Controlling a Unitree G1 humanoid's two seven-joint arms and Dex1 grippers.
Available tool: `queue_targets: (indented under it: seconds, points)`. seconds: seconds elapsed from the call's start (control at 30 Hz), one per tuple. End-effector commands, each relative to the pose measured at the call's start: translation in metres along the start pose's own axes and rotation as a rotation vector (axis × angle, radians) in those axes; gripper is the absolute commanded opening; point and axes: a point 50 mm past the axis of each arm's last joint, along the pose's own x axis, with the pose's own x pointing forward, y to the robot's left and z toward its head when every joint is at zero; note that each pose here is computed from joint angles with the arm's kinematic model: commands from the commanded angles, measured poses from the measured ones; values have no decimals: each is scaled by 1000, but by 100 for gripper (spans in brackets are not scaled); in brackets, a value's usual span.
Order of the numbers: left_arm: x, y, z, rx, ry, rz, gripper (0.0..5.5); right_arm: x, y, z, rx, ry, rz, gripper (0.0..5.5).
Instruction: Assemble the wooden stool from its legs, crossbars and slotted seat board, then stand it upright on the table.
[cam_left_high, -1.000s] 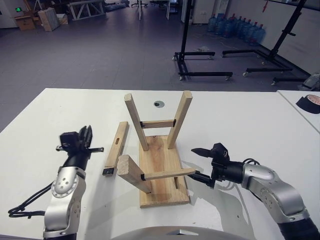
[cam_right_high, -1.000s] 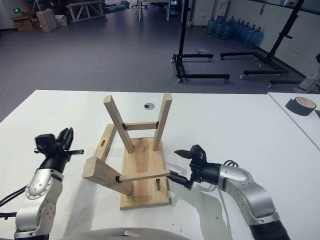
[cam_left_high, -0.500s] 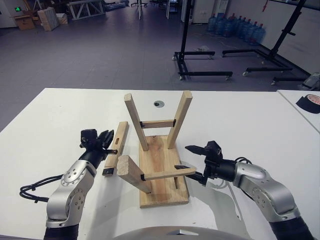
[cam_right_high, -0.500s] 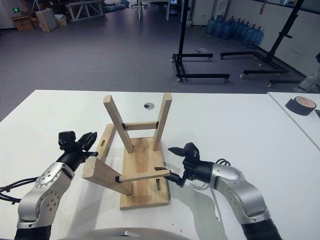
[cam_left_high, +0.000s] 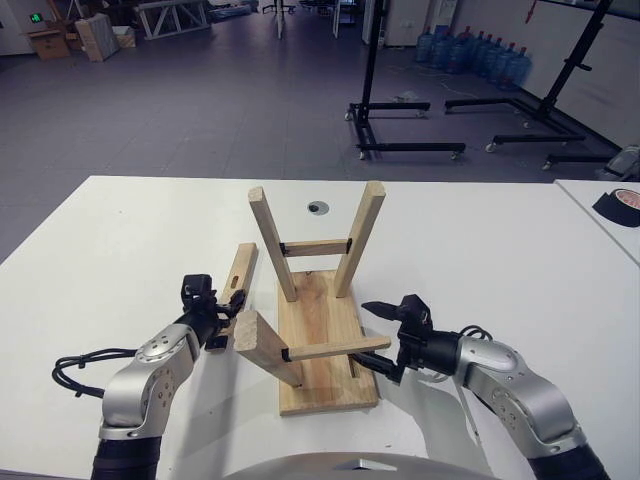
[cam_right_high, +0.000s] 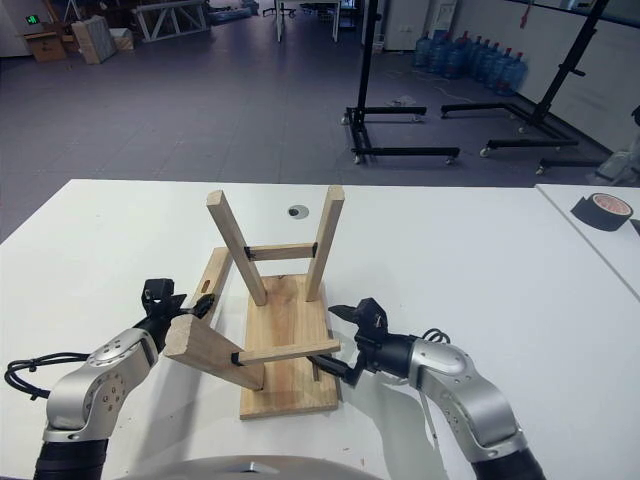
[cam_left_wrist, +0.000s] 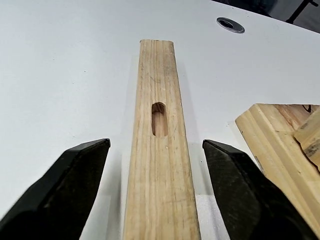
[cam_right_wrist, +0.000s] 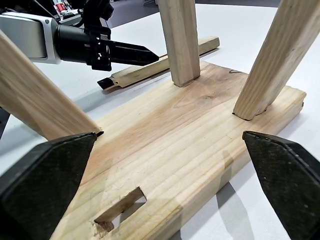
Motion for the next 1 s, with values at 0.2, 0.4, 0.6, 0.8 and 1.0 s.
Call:
queue_targets:
  seconds: [0.2,0.4,0.6,0.8,1.0]
  points:
    - [1,2,-20,15,109,10,423,-1,-2,4,-10,9,-10,540]
    - [0,9,-30,68,156,44,330,-1,-3,6,-11,3,-14,540]
    - [-1,15,-37,148,187,68,229,-1,-2,9,-13,-7,-18,540]
    - [1,15,-19,135,41,98,207,-1,-3,10,-13,-17,-22,540]
    - [-9,23,40,142,-372,136,206,-6,-8,19,-7,-63,-33,540]
